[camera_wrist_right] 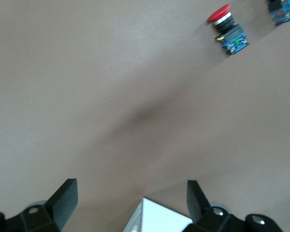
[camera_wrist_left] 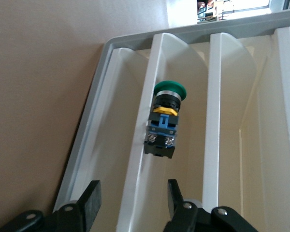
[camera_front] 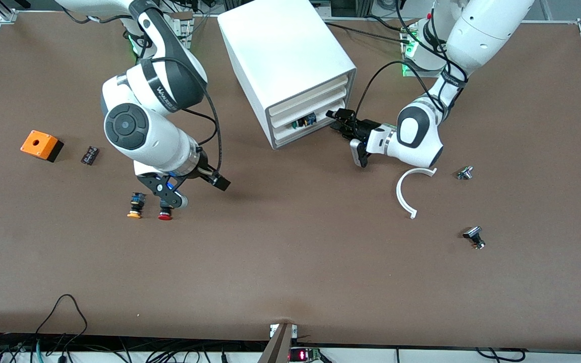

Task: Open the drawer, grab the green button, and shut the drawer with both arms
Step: 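Pull the drawer open with the left gripper while the right gripper approaches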

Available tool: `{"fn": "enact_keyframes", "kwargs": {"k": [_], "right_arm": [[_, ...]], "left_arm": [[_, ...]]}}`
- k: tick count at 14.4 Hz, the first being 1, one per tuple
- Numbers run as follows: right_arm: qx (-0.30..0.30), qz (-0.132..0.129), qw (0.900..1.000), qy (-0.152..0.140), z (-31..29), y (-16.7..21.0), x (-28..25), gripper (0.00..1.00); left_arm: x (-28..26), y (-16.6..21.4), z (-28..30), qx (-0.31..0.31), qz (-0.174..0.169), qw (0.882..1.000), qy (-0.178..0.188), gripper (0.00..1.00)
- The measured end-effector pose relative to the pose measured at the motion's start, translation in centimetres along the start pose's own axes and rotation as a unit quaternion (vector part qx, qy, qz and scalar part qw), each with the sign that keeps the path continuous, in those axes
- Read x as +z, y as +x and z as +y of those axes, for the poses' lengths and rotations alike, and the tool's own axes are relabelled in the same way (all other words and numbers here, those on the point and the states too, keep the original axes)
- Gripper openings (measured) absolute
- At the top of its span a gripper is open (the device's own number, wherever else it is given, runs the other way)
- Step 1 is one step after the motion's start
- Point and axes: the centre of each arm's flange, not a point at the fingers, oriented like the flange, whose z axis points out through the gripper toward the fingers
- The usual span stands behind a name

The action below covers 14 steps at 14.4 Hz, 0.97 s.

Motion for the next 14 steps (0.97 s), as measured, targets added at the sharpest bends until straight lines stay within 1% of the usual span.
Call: {"fn": "enact_keyframes", "kwargs": {"k": [3,4,5,6,7,8,10,12,14], "right_arm": [[0.015,0.004,1.0,0.013,-1.8,-1.0,-0.5,1.0],[0.021,0.005,1.0,0.018,-2.3,-1.3,-0.7,1.0],[0.026,0.007,0.999,0.023,-2.9,-1.5,-1.0,1.0],[0.03,0.009,0.999,0.03,-3.3,-1.7,-1.4,1.0],[0.036,0.01,0.999,0.036,-3.8,-1.7,-1.8,1.0],[0.044,0.012,0.998,0.043,-4.2,-1.7,-2.3,1.0],[0.059,0.014,0.997,0.055,-4.8,-1.5,-3.0,1.0],[0.07,0.015,0.995,0.063,-5.3,-1.5,-3.4,1.0],[0.083,0.015,0.994,0.07,-5.8,-1.8,-3.6,1.0]], "left_arm": [[1.8,-1.1,-1.5,0.024,0.008,1.0,-0.016,0.62],[2.3,-1.6,-2.3,0.029,0.009,0.999,-0.02,0.56],[2.5,-1.8,-2.9,0.033,0.008,0.999,-0.022,0.56],[2.7,-2.0,-3.2,0.034,0.008,0.999,-0.024,0.51],[2.6,-1.9,-3.1,0.035,0.009,0.999,-0.028,0.39],[2.5,-1.9,-2.8,0.038,0.009,0.999,-0.034,0.3],[2.4,-1.7,-2.3,0.042,0.008,0.998,-0.038,0.13],[2.1,-1.6,-2.4,0.042,0.012,0.998,-0.037,0.14],[1.0,-1.1,-2.6,0.04,0.023,0.998,-0.033,0.13]]}}
